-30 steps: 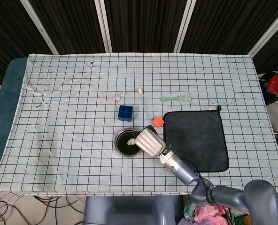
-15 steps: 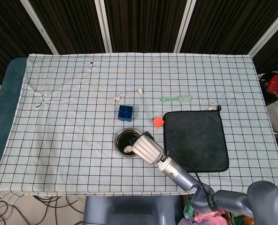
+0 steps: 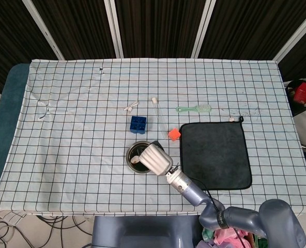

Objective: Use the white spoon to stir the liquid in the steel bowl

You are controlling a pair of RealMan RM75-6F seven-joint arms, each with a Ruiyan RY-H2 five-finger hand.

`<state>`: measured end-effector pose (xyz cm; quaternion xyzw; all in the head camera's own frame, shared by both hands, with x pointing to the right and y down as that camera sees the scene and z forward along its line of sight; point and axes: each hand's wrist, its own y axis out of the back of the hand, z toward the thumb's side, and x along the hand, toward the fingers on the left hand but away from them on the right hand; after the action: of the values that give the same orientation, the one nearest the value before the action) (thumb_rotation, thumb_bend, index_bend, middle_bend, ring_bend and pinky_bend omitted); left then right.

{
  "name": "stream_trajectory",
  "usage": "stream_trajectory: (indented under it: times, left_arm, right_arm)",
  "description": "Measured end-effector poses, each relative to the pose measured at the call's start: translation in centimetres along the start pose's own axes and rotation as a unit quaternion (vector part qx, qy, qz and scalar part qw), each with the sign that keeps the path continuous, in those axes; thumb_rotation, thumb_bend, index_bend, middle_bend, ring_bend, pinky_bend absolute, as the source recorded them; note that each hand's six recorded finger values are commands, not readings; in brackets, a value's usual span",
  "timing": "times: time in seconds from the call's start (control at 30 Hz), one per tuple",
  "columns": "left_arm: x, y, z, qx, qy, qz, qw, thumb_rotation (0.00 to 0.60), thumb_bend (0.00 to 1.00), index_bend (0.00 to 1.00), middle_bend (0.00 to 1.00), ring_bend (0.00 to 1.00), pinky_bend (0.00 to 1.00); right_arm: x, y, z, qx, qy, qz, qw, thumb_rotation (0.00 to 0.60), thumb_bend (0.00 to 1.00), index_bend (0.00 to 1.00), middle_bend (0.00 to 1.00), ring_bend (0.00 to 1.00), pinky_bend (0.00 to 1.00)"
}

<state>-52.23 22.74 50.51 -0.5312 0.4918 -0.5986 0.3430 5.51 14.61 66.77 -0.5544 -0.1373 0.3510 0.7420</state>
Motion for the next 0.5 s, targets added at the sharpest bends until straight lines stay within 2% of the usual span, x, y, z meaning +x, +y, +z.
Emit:
stream_trajectory:
  times: [0.5]
  left_arm:
    - [0.0,0.0,0.0,0.001,0.000,-0.001,1.0000,0.600,0.22,0.09,0.00,0.00,0.00]
  right_arm:
    - [-1.3,-2.0,-0.4,0.014,-0.018,0.014,0.9996,0.600,0.38,0.70,0.90,1.00,1.00]
